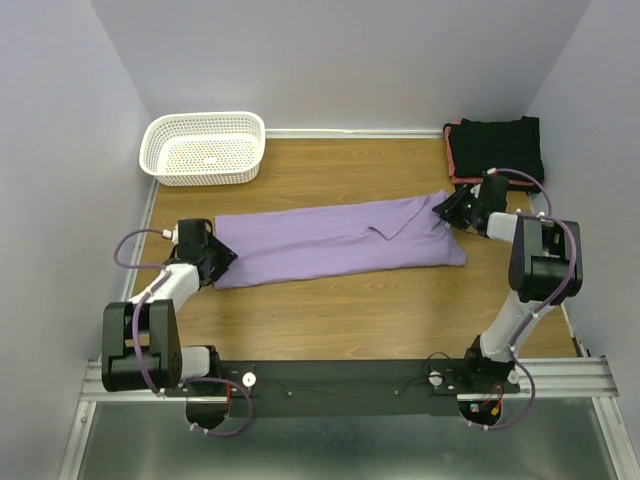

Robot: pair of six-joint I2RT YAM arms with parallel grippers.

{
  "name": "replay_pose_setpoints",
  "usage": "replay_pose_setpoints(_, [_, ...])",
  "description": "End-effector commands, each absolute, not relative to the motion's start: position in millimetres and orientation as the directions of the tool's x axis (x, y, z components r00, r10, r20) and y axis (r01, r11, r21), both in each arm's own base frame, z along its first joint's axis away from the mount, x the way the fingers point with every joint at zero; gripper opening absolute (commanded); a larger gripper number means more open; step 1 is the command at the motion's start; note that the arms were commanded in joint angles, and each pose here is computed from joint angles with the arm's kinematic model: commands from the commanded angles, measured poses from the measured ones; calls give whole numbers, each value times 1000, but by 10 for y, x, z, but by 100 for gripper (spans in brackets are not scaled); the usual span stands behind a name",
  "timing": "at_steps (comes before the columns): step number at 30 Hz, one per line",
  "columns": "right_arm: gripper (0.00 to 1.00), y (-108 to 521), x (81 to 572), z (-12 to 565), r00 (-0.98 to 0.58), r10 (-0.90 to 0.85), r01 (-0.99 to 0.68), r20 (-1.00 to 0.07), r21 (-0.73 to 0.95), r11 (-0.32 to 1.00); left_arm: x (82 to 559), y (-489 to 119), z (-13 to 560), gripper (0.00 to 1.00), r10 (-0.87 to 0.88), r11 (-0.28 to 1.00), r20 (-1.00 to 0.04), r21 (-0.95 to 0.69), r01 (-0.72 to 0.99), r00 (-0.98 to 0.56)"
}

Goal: Fold and stack the t-shirts
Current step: Fold the tshirt

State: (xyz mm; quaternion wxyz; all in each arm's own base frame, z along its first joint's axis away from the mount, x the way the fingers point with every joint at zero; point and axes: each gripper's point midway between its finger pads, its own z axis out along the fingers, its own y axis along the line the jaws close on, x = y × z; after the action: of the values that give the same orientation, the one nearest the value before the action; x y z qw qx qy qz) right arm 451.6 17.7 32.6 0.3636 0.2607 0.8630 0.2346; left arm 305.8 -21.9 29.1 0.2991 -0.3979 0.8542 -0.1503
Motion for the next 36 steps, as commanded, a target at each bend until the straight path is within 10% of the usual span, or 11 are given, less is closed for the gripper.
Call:
replay_pose_setpoints(1, [45, 281, 4505, 626, -615, 587, 179, -527, 632, 754, 2796, -106, 302, 56, -735, 678, -412, -407, -612, -539])
replay_pose_setpoints(10, [45, 417, 4777, 885, -605, 590, 121, -535, 670, 732, 3277, -759, 1281, 62, -564, 824, -608, -451, -342, -559])
replay_pose_setpoints(22, [45, 429, 4958, 679, -627, 607, 164, -488, 679, 716, 3476, -3113, 1263, 54, -281, 852, -495, -523, 24, -822])
replay_pose_setpoints(36, [38, 518, 5037, 521, -662, 594, 154, -458, 692, 706, 3575, -3980, 905, 46, -197, 830, -390, -555, 59, -900])
